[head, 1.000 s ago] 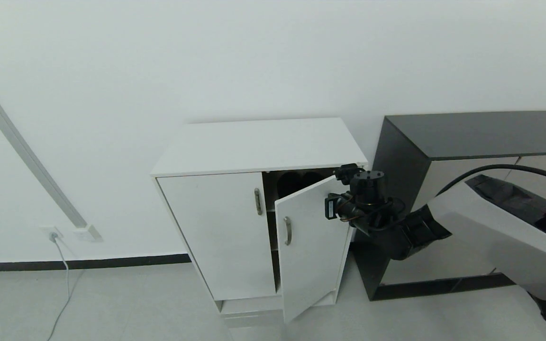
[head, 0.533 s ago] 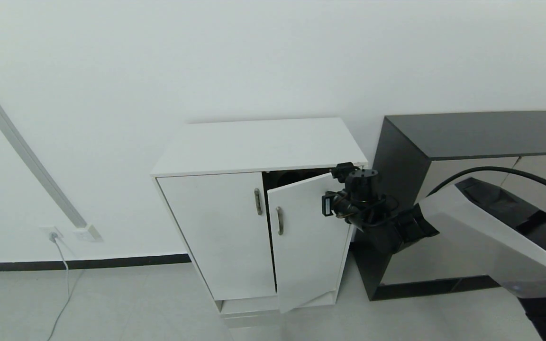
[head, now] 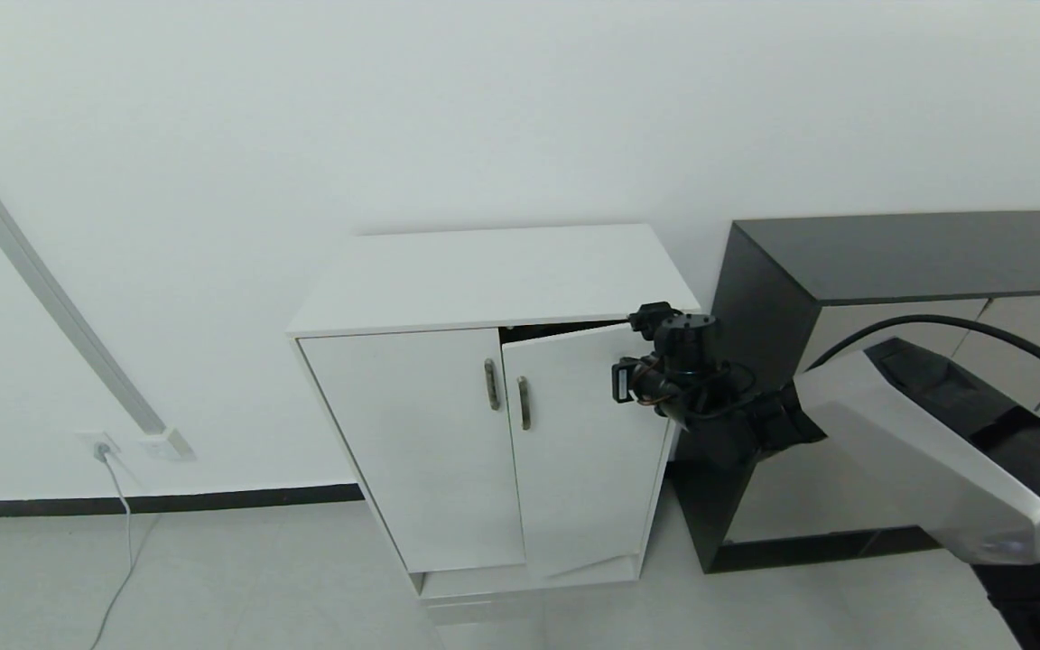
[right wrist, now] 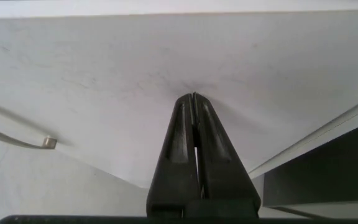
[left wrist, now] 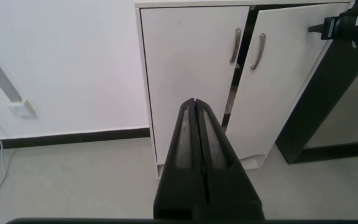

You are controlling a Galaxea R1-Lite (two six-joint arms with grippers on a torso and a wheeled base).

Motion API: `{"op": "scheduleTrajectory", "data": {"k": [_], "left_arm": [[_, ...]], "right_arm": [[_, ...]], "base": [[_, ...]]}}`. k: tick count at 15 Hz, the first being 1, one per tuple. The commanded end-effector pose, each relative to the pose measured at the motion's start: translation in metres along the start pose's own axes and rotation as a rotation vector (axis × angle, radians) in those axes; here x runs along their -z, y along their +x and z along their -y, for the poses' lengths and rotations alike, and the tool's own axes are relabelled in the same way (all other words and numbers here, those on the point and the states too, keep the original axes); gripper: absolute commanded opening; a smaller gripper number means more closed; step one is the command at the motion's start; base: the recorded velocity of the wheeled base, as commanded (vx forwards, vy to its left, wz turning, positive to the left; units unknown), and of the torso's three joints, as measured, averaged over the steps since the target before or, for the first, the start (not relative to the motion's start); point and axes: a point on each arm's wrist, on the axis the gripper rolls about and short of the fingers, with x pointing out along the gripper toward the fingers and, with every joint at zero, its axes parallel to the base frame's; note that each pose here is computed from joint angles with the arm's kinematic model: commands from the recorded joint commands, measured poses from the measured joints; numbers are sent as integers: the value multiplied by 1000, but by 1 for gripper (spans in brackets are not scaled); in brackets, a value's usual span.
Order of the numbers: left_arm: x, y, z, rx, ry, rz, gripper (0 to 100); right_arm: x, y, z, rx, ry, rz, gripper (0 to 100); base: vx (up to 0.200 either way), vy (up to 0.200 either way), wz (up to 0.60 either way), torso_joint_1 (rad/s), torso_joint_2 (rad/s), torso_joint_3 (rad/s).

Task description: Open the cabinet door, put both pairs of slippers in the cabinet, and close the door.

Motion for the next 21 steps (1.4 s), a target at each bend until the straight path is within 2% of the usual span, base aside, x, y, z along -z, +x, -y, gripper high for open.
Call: {"op": "scheduleTrajectory", "data": {"k": [1,21], "left_arm": [[0,0,0,0,0,-1,0],[0,0,0,1,0,-1,0]], "right_arm": [[-2,3,2,4,2,10,0],[-7,15,4,13,6,24,0]], "base": [[0,0,0,0,0,0],[0,0,0,0,0,0]]}}
